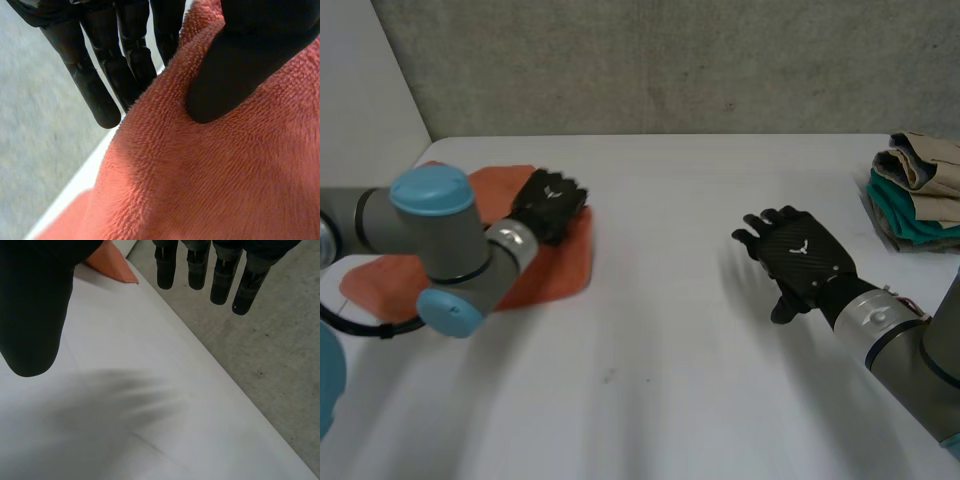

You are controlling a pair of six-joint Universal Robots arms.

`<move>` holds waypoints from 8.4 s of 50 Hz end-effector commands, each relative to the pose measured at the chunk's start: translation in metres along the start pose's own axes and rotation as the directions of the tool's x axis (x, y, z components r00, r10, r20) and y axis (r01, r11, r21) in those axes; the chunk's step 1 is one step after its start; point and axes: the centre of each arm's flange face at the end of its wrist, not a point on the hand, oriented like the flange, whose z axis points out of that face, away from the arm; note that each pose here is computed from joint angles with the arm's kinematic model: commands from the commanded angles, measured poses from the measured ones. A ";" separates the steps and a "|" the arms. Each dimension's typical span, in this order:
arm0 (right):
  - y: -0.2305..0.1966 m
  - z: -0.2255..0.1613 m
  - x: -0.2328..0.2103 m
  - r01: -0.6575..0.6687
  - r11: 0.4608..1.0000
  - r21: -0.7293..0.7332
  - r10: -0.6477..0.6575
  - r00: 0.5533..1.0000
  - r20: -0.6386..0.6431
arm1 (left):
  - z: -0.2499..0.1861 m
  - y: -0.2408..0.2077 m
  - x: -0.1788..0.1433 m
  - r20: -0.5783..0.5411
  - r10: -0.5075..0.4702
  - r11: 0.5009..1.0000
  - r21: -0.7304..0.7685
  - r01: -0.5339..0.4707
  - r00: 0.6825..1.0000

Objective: Fold the laundry.

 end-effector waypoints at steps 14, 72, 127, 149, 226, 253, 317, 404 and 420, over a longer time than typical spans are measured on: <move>-0.010 0.000 0.047 -0.056 0.995 -0.084 0.036 0.973 -0.229 | -0.087 -0.151 0.081 -0.061 -0.418 0.882 0.209 0.422 0.906; -0.055 0.051 0.000 0.015 0.990 -0.143 0.011 0.984 0.177 | -0.144 -0.033 0.014 0.193 -0.388 0.887 -0.188 0.422 0.901; -0.020 0.072 -0.039 0.134 0.975 -0.178 -0.098 0.976 0.196 | -0.090 0.017 0.033 0.237 -0.382 0.866 -0.246 0.435 0.894; -0.050 0.045 0.024 0.111 0.948 -0.297 -0.141 0.987 -0.081 | -0.058 -0.082 -0.027 0.264 -0.414 0.910 0.109 0.399 0.871; 0.008 -0.015 0.081 -0.245 0.867 -0.435 0.189 0.967 -0.168 | -0.030 -0.100 0.139 -0.118 -0.135 0.982 0.116 0.149 0.984; -0.030 0.055 0.055 -0.126 0.965 -0.230 0.171 0.967 0.189 | -0.140 -0.198 0.014 0.097 -0.177 0.939 0.315 0.138 0.979; -0.048 0.108 0.018 -0.282 0.959 0.004 0.280 0.954 0.102 | -0.118 -0.205 -0.061 0.299 -0.293 0.837 0.539 0.093 0.908; -0.171 0.114 0.126 0.512 0.800 0.312 -0.175 0.697 -0.695 | -0.015 -0.199 -0.104 0.439 -0.385 0.739 0.673 -0.014 0.812; -0.058 0.051 0.027 0.274 0.953 -0.131 -0.294 0.941 -0.169 | -0.058 -0.076 -0.022 0.328 -0.372 0.906 0.331 0.263 0.869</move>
